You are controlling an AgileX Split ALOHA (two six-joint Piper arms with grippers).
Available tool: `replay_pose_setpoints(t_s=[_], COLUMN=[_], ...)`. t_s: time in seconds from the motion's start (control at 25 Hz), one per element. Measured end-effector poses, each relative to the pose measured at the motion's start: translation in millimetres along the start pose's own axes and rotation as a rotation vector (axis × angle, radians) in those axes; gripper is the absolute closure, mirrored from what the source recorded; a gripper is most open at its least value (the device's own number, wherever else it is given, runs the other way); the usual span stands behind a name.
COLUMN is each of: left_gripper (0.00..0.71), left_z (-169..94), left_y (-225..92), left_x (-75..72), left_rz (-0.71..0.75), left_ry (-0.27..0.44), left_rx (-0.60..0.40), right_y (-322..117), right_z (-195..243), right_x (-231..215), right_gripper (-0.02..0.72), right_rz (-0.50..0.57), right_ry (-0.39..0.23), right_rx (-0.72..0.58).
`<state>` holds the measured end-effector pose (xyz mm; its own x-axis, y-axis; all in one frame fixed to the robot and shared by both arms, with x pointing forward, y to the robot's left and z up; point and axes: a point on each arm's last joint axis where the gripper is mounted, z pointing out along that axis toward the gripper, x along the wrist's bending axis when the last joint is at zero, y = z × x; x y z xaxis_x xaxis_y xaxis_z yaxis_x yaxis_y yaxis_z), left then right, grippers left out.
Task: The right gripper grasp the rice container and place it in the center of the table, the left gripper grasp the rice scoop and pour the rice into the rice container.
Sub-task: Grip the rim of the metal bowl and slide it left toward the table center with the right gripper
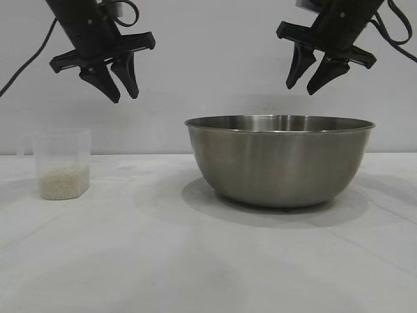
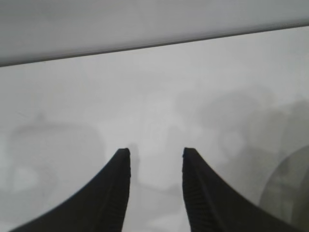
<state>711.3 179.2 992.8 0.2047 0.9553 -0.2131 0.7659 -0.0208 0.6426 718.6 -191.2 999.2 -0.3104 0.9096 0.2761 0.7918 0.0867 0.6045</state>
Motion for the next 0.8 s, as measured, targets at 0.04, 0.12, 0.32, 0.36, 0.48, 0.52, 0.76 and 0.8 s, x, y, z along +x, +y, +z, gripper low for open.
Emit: replay_pose_setpoints(t_s=[0.04, 0.12, 0.32, 0.36, 0.48, 0.52, 0.76, 0.8], left_gripper=[0.496, 0.496, 0.496, 0.496, 0.496, 0.496, 0.496, 0.496], left_z=[0.0, 0.0, 0.0, 0.0, 0.0, 0.0, -19.9, -23.0], left_y=[0.0, 0.0, 0.0, 0.0, -0.2, -0.4, 8.1, 9.0], left_x=[0.0, 0.0, 0.0, 0.0, 0.0, 0.0, -5.0, -5.8], left_rz=[0.000, 0.000, 0.000, 0.000, 0.000, 0.000, 0.009, 0.011], left_ry=[0.000, 0.000, 0.000, 0.000, 0.000, 0.000, -0.010, -0.011], left_rx=[0.000, 0.000, 0.000, 0.000, 0.002, 0.004, -0.016, -0.015], right_y=[0.0, 0.0, 0.0, 0.1, -1.3, -1.9, 2.5, 2.3], right_z=[0.0, 0.0, 0.0, 0.0, 0.0, -1.0, -26.4, -30.4], right_x=[0.0, 0.0, 0.1, 0.2, 1.0, 1.7, 11.5, 13.0], right_gripper=[0.434, 0.434, 0.434, 0.434, 0.434, 0.434, 0.434, 0.434], right_rz=[0.000, 0.000, 0.002, 0.003, 0.006, 0.005, -0.033, -0.041], right_ry=[0.000, 0.000, 0.001, 0.002, 0.011, 0.015, 0.027, 0.030], right_rx=[0.000, 0.000, 0.000, -0.001, 0.014, 0.025, 0.050, 0.062])
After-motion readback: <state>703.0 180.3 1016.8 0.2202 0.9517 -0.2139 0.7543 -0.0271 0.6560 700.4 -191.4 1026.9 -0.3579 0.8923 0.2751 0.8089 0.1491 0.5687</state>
